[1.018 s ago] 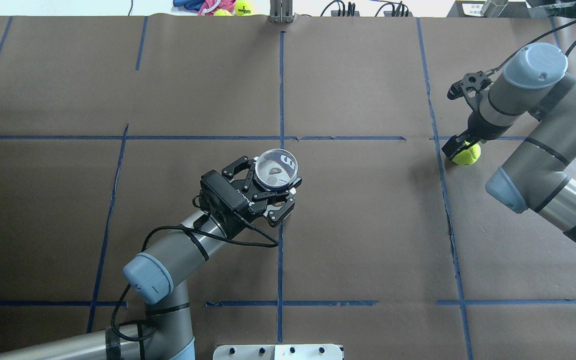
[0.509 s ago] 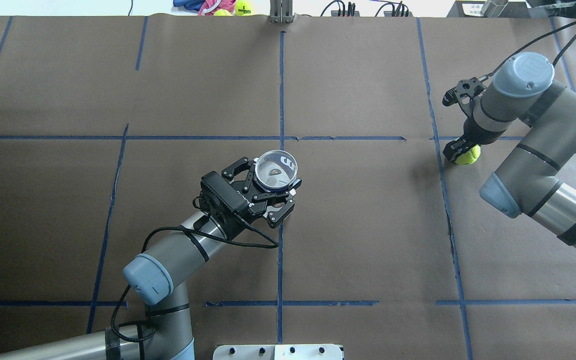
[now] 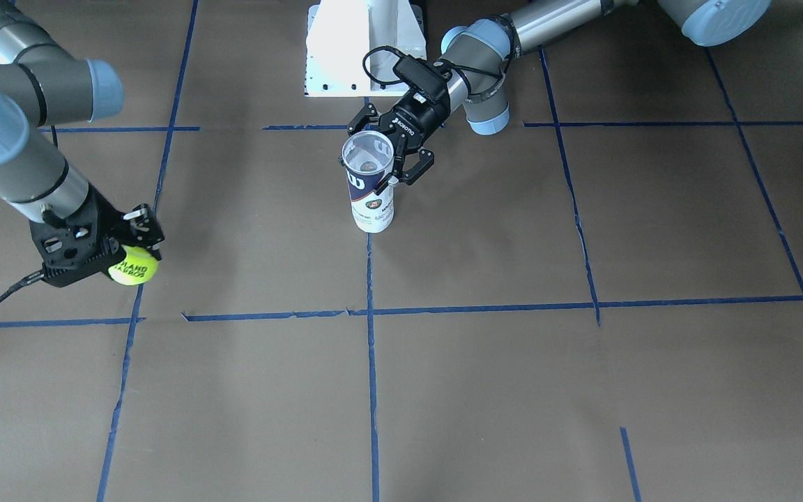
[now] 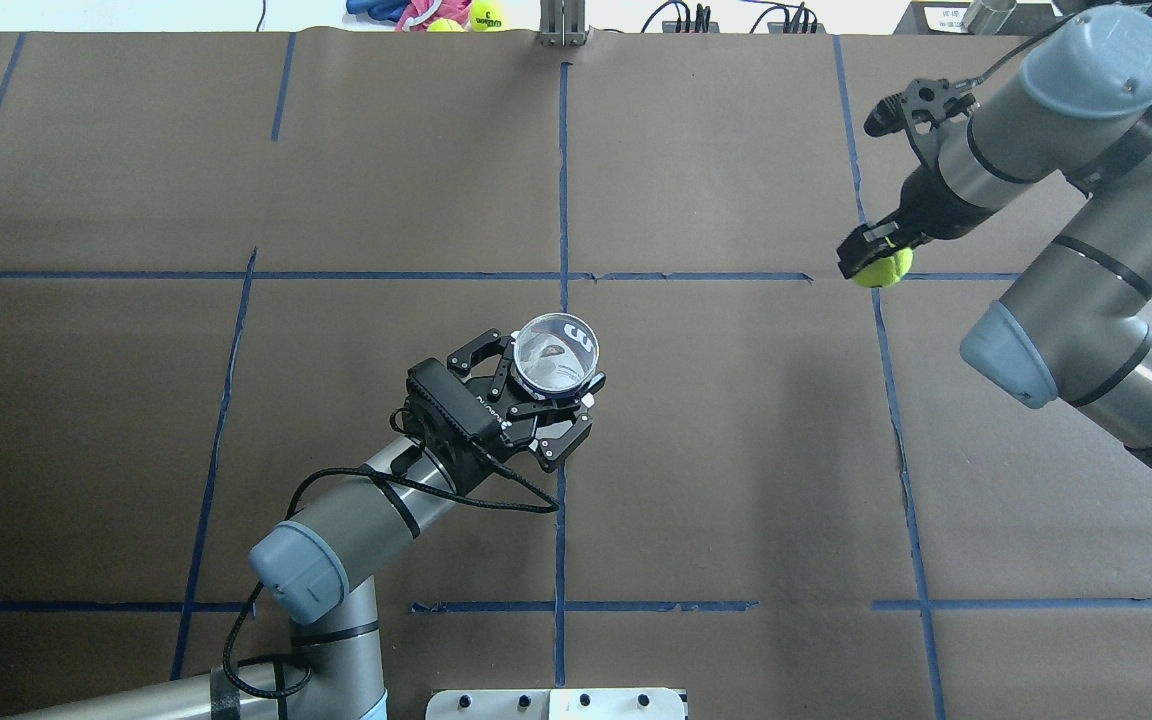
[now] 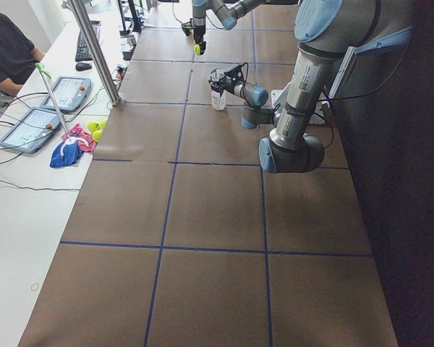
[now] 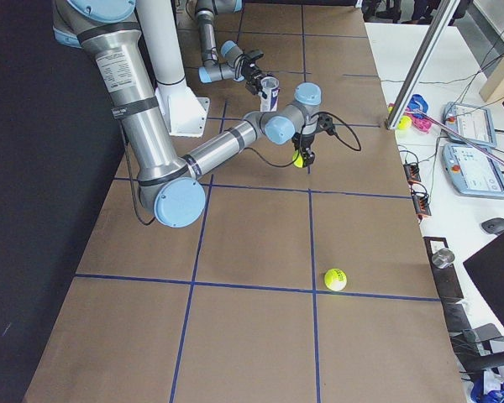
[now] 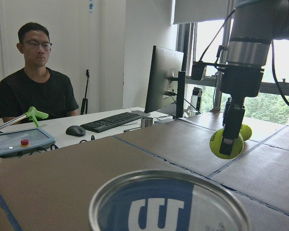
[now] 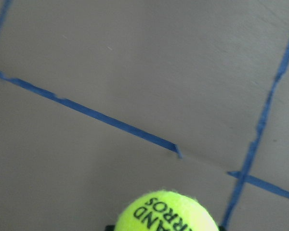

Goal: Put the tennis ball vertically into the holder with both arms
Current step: 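Carry the ball with the right gripper over the can's open end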

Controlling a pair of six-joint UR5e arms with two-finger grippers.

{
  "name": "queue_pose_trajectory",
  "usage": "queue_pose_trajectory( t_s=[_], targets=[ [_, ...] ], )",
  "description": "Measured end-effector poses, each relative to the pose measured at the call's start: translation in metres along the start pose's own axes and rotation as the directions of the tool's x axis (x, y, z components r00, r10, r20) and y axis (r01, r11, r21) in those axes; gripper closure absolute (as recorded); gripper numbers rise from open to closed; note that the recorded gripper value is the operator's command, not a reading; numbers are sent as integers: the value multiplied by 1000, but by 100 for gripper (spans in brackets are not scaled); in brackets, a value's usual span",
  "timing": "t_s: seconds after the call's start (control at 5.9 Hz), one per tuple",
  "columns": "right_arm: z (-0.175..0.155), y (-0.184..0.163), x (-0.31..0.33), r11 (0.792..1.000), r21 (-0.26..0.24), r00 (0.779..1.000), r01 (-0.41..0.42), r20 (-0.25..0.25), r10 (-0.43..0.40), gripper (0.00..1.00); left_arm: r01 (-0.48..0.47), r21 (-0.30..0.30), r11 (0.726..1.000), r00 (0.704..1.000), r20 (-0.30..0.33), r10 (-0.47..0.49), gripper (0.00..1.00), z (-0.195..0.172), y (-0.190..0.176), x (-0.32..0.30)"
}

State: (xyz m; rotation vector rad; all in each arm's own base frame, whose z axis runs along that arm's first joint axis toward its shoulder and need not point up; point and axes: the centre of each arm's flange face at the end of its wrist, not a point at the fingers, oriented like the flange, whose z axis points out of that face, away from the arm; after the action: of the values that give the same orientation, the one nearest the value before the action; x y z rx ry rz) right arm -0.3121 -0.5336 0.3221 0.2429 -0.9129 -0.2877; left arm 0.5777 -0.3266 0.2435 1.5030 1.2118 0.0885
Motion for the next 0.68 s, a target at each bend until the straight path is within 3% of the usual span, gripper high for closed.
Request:
queue_pose_trajectory(
  t_s=[0.34, 0.51, 0.68],
  targets=[
    [-69, 4, -129, 985, 42, 965, -170, 209, 158, 96, 3, 1, 1000, 1000, -1, -3, 16, -1, 1, 2],
    [-79, 10, -182, 977, 40, 946, -209, 263, 192, 96, 4, 2, 1000, 1000, -1, -4, 16, -1, 0, 3],
    [-71, 18, -222, 975, 51, 940, -218, 278, 196, 96, 4, 3, 1000, 1000, -1, -4, 16, 0, -1, 3]
  ],
)
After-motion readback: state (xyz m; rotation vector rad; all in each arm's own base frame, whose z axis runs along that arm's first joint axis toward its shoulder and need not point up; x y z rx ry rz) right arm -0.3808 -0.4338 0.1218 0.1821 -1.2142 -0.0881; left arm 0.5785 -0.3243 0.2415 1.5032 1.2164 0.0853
